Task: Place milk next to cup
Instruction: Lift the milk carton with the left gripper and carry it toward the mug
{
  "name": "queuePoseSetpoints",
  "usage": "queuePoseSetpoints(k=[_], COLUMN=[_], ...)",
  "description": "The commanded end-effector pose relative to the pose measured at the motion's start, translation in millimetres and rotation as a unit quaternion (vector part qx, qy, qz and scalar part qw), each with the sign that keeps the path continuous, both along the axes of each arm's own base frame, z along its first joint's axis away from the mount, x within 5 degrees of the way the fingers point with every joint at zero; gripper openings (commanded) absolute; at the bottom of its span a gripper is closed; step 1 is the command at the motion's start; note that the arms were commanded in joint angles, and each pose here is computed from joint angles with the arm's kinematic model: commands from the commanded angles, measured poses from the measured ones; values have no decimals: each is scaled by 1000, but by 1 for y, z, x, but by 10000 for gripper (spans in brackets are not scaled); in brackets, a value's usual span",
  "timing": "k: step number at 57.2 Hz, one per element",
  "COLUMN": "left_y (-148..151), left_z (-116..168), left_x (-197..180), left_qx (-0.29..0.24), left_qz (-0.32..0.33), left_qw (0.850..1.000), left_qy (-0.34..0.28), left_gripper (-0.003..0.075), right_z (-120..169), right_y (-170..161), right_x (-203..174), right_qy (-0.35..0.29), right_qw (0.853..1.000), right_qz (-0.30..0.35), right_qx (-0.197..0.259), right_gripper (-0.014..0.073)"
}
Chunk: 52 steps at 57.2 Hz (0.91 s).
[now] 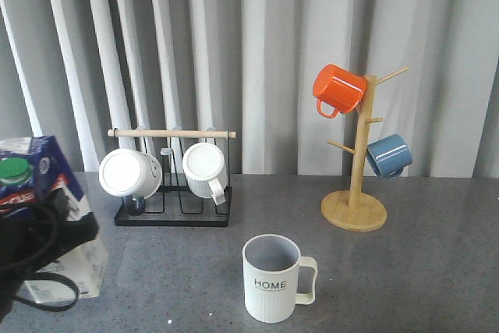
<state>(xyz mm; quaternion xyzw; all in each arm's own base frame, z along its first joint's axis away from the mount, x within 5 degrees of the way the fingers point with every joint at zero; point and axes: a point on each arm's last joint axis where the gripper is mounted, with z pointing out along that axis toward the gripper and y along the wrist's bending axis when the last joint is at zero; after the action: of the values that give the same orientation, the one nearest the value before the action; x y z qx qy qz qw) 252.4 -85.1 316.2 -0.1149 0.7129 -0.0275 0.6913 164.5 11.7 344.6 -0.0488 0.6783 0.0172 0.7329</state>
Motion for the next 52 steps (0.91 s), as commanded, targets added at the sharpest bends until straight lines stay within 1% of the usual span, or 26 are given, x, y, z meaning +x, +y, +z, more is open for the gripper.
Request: queuePoseSetpoints(k=[1, 5, 9, 17, 22, 29, 32, 42, 52], left_y=[-29, -48, -65, -96, -110, -118, -122, -134, -140], left_z=[31, 36, 35, 21, 10, -3, -10, -28, -42], left_x=[-5, -3, 2, 17, 28, 43, 47, 56, 60], left_qx=[35, 35, 38, 40, 37, 7, 4, 23, 7], left_qz=[-10, -31, -39, -53, -55, -26, -20, -41, -50], left_qw=[998, 997, 997, 997, 997, 999, 999, 998, 998], left_qy=[-49, -57, -59, -45, -39, -45, -46, -48, -45], left_gripper=[93, 93, 93, 93, 93, 93, 93, 93, 93], right_z=[15, 15, 15, 15, 15, 15, 15, 15, 15], right_y=[0, 0, 0, 0, 0, 0, 0, 0, 0], right_x=[-2, -2, -2, -2, -2, -2, -2, -2, -2], right_qy=[-49, -49, -49, -49, -49, -49, -49, -49, -49], right_qw=[999, 999, 999, 999, 999, 999, 999, 999, 999], right_qz=[6, 6, 6, 6, 6, 6, 6, 6, 6], right_qx=[1, 1, 1, 1, 1, 1, 1, 1, 1], right_gripper=[-9, -9, -9, -9, -9, -9, -9, -9, -9])
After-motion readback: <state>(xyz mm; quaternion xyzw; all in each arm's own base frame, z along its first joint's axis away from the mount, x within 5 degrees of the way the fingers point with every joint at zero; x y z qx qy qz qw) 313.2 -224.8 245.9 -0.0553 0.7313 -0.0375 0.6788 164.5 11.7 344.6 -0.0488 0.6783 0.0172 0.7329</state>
